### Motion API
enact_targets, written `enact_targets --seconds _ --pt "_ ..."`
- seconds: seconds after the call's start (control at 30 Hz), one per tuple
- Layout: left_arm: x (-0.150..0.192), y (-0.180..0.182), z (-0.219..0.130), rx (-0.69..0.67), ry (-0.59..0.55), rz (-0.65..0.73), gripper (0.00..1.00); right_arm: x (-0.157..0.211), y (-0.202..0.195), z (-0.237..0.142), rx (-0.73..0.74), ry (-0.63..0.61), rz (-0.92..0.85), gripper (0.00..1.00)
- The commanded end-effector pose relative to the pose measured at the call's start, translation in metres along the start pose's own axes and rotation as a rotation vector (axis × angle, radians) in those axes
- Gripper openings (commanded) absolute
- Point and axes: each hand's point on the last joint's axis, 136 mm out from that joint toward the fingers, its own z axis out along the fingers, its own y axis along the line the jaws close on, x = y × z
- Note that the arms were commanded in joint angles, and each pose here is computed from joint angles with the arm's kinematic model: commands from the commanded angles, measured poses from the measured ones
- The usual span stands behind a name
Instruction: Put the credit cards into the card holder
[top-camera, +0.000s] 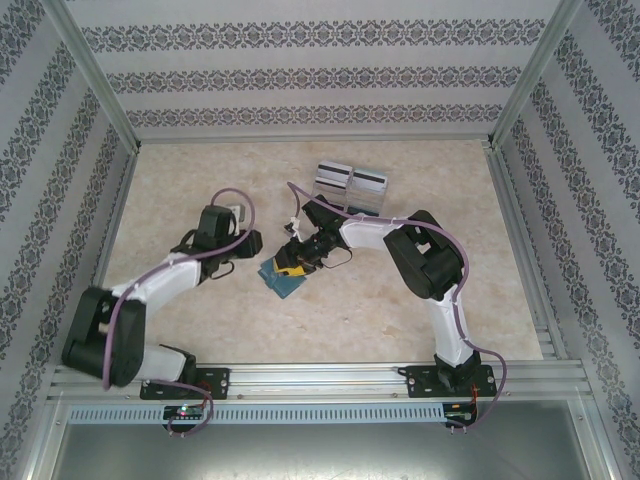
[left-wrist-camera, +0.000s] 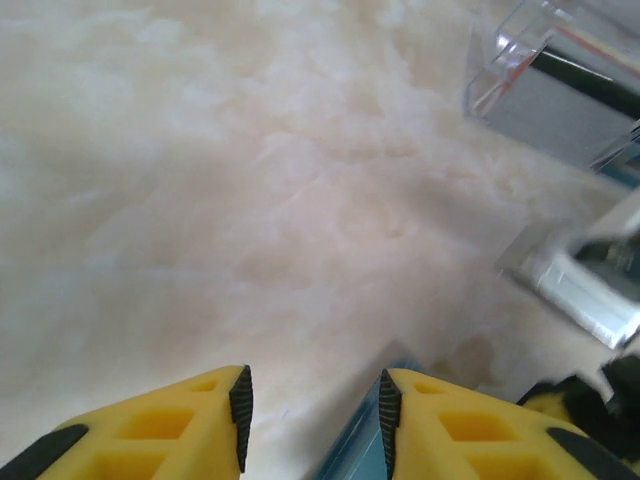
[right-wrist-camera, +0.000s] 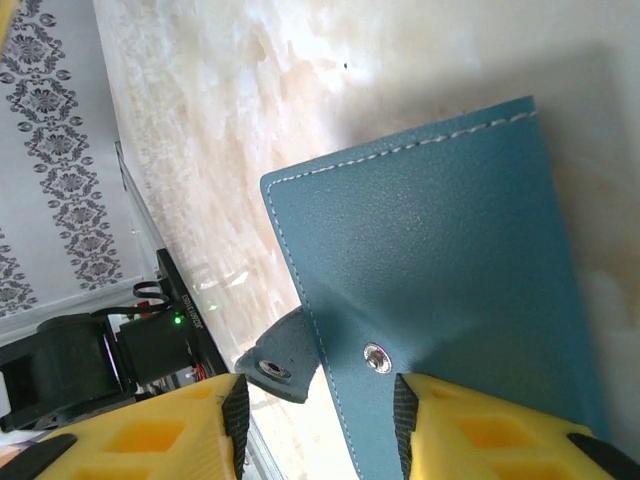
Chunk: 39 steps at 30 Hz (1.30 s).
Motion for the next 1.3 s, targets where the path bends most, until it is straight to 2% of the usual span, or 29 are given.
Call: enact_targets --seconds 0.0,0.07,0.3,0.4,0.67,0.77,0.9,1.13,1.27 --pt "0.013 -0.021 0.021 0.133 0.144 -0.012 0.3 0.006 -0.015 0.003 0.041 -0.003 0.031 0.45" --pt "0.023 -0.032 0.032 0.187 0.227 -0.01 0.22 0.007 -0.013 0.002 0.044 -0.004 0.024 0.45" --pt "0.066 -0.044 0.041 0.202 0.487 0.072 0.25 0.007 -0.011 0.0 0.044 -0.008 0.011 0.43" --pt "0.082 -0.044 0.039 0.181 0.558 0.087 0.24 0.006 -0.007 -0.002 0.047 -0.013 0.003 0.43" --pt "0.099 -0.022 0.019 0.069 0.559 0.075 0.23 0.003 0.005 -0.025 0.096 -0.057 -0.063 0.44" --pt "0.101 -0.018 0.017 0.051 0.54 0.051 0.22 0.01 0.007 -0.039 0.218 -0.084 -0.144 0.44" --pt "0.102 -0.017 0.013 0.045 0.516 0.036 0.22 0.042 0.016 -0.044 0.177 -0.038 -0.138 0.44" --pt "0.104 -0.018 0.01 0.053 0.506 0.016 0.22 0.13 0.011 -0.031 0.145 0.186 -0.092 0.44" --pt "0.105 -0.017 0.007 0.052 0.494 0.005 0.22 0.139 0.001 -0.02 0.183 0.22 -0.101 0.44"
